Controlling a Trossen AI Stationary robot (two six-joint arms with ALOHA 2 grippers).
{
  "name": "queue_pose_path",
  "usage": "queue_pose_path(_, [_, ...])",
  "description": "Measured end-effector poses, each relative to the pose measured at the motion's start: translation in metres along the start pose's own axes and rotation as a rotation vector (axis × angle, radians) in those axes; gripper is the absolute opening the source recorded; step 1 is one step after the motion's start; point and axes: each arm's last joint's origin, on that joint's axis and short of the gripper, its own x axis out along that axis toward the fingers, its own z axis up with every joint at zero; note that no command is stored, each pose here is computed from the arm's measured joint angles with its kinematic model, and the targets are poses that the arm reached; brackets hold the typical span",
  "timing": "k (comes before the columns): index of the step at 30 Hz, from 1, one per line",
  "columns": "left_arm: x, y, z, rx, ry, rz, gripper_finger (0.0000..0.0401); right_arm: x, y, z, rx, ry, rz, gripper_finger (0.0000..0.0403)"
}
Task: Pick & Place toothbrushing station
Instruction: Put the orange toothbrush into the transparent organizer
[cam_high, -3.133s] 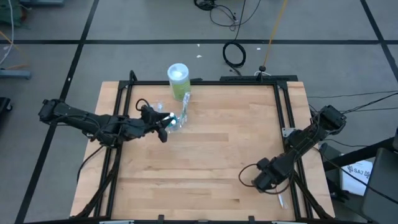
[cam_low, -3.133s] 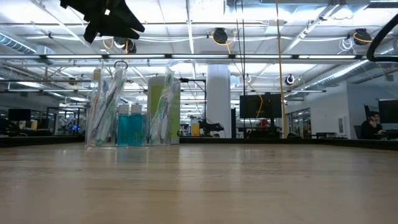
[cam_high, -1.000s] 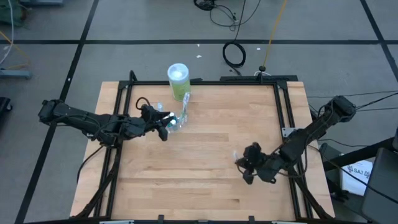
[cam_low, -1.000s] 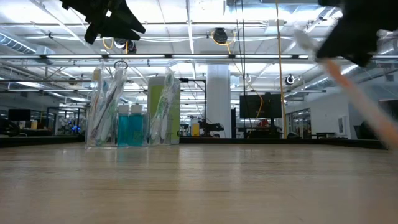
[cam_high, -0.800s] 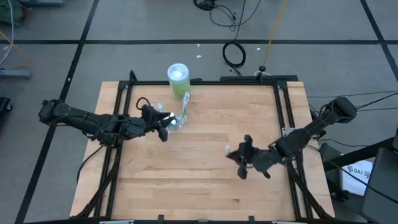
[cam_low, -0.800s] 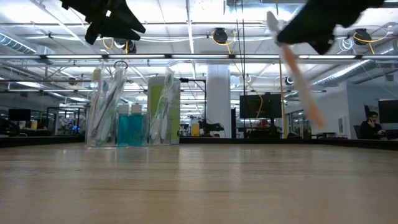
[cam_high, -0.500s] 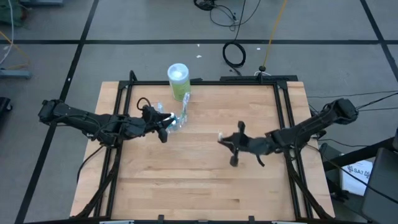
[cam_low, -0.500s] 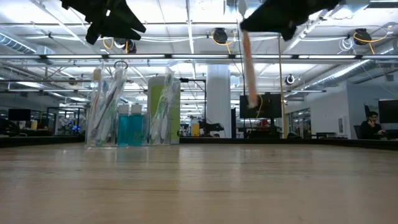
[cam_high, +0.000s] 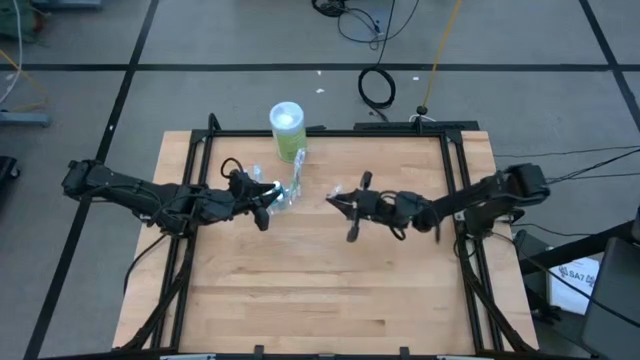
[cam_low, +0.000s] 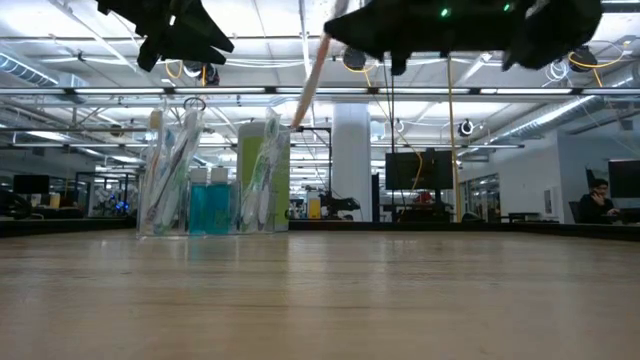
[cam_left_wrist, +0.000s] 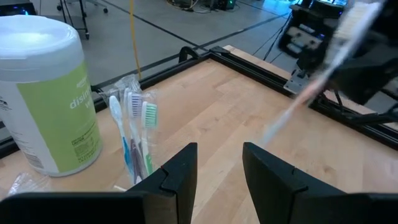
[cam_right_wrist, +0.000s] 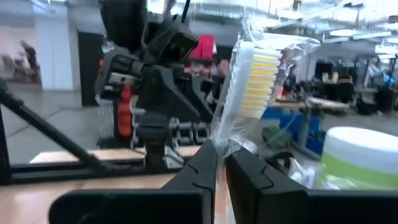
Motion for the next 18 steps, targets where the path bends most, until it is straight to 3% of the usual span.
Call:
queue_pose_path(9, [0.000,-0.002,-0.002,0.055,0.039,-0.064,0.0131,0.014,-0.014,-0.036,0.035,0.026,-0.018,0.0013])
queue_pose_path(12, [0.005,-0.007,-0.007,0.158,0.100,-0.150,0.0131,0.014,-0.014,-0.037,0.037,0.039,-0.013,0.0013])
queue_pose_path(18, [0.026,-0.016,-0.022,0.315,0.137,-0.151,0.0131,0.013,-0.014,-0.029,0.044,0.014,0.031,0.0013])
